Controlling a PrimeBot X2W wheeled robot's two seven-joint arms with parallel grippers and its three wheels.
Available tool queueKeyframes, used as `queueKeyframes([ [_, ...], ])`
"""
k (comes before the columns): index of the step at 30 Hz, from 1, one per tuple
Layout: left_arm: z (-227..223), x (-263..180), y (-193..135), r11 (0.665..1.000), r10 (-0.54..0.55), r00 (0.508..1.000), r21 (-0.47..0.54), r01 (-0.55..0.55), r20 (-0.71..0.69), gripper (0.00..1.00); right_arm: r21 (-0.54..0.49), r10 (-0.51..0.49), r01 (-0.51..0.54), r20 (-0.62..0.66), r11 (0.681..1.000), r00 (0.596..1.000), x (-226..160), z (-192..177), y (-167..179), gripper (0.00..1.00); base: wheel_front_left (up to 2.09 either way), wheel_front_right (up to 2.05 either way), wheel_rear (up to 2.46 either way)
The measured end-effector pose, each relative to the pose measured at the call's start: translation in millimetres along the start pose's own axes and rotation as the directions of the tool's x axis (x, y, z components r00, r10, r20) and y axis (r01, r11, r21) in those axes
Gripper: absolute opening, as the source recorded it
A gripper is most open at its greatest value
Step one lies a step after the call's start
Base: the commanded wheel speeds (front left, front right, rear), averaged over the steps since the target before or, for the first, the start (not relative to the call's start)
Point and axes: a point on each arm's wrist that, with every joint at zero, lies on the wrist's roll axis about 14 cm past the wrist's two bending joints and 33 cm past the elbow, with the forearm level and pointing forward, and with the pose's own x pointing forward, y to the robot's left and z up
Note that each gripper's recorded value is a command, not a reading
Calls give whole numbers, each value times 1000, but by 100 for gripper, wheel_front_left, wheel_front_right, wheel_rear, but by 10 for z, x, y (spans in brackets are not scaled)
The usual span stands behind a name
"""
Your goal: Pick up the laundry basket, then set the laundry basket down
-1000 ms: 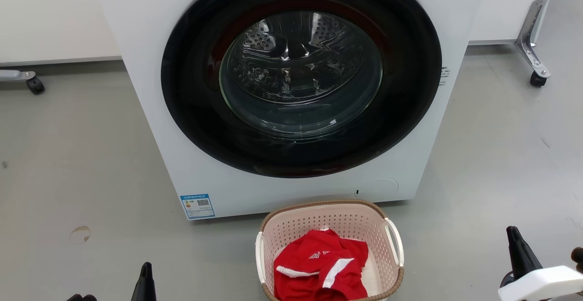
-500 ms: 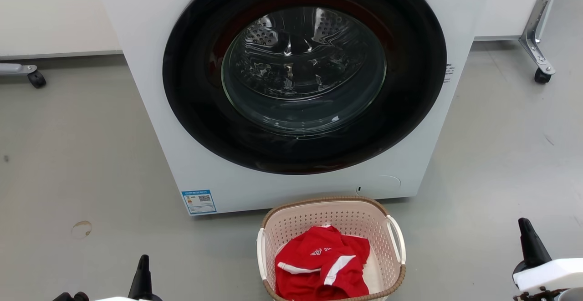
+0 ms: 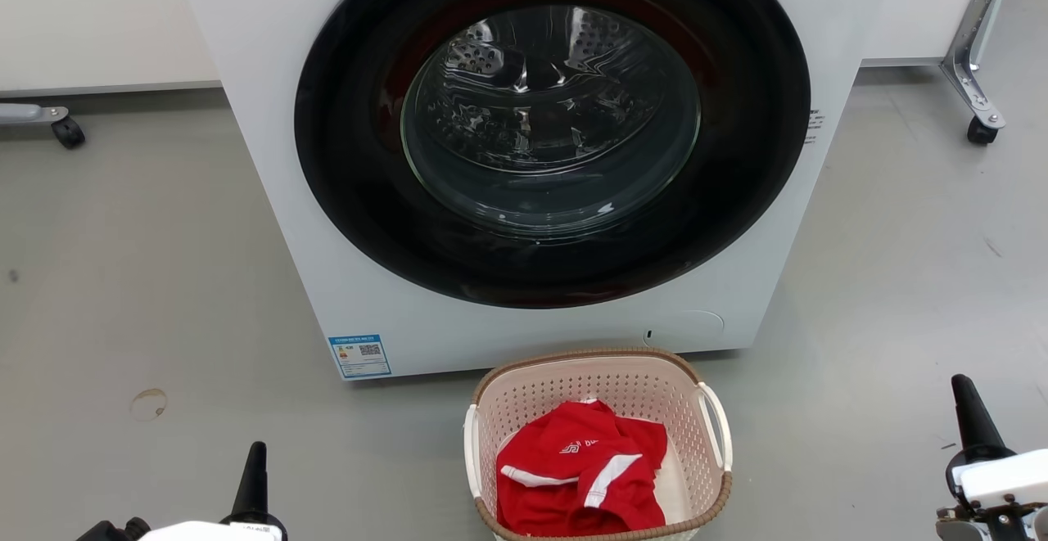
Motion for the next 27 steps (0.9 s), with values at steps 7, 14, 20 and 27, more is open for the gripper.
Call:
queueKeyframes([
  [7, 40, 38, -67, 997, -26, 1000, -71, 26, 3, 0, 82, -6, 6, 4, 997, 1000, 11, 37, -23, 0, 0, 0, 0],
  [14, 47, 45, -77, 989, -37, 999, -142, 36, -3, 0, 161, -3, 2, 8, 987, 1000, 35, 76, -16, 0, 0, 0, 0],
  [20, 85, 79, -139, 978, -60, 998, -202, 60, 3, 0, 229, 9, -14, 21, 973, 1000, 75, 136, 22, 0, 0, 0, 0],
  [27, 115, 89, -166, 960, -77, 997, -271, 76, 7, 0, 302, 16, -22, 25, 953, 1000, 88, 169, 29, 0, 0, 0, 0],
])
